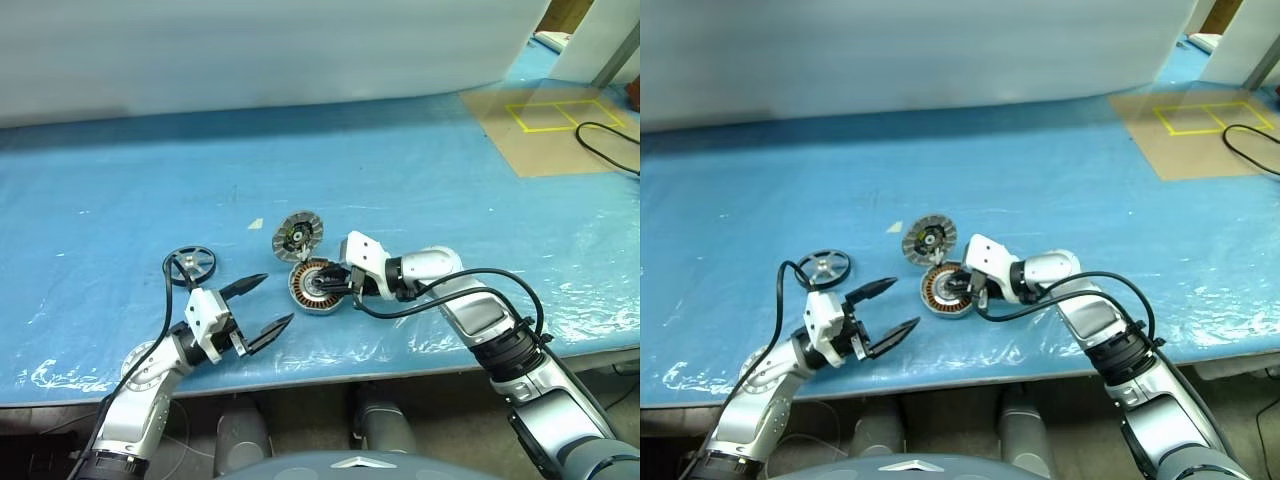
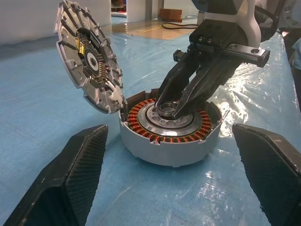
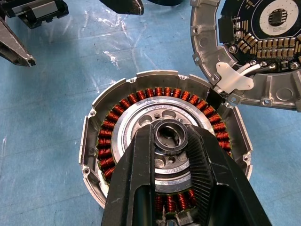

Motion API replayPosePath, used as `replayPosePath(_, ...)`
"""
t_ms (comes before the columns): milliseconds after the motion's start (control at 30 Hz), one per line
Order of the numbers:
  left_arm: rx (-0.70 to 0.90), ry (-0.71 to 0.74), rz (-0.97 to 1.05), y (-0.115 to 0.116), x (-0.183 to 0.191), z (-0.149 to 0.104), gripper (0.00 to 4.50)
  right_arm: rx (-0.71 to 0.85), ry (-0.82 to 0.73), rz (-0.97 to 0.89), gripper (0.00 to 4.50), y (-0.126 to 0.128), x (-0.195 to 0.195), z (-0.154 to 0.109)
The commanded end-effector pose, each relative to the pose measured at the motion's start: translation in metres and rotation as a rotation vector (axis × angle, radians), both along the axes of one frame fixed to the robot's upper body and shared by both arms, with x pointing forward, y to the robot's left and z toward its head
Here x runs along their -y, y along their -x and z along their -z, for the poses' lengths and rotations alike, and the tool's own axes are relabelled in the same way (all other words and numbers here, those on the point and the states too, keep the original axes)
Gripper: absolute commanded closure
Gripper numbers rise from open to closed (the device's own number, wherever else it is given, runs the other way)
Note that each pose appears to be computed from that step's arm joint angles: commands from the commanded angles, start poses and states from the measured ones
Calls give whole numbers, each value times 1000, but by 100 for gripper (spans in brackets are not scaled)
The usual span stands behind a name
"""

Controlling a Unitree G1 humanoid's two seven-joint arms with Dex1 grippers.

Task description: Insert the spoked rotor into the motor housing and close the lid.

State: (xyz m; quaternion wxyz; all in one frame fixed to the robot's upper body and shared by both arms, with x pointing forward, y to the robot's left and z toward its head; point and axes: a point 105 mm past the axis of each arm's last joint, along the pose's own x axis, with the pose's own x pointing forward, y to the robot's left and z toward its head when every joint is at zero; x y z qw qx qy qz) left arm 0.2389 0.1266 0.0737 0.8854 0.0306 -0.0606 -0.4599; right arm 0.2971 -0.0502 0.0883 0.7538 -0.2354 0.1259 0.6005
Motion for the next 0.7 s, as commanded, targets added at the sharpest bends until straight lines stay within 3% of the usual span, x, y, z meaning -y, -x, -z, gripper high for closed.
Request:
replayPosePath(33, 35, 11, 22, 2, 3, -9, 0, 24, -10, -25, 388, 3, -4, -4)
replayPosePath(700, 34, 7, 18, 2, 2, -8, 0, 25, 1, -16, 388, 1, -2, 0)
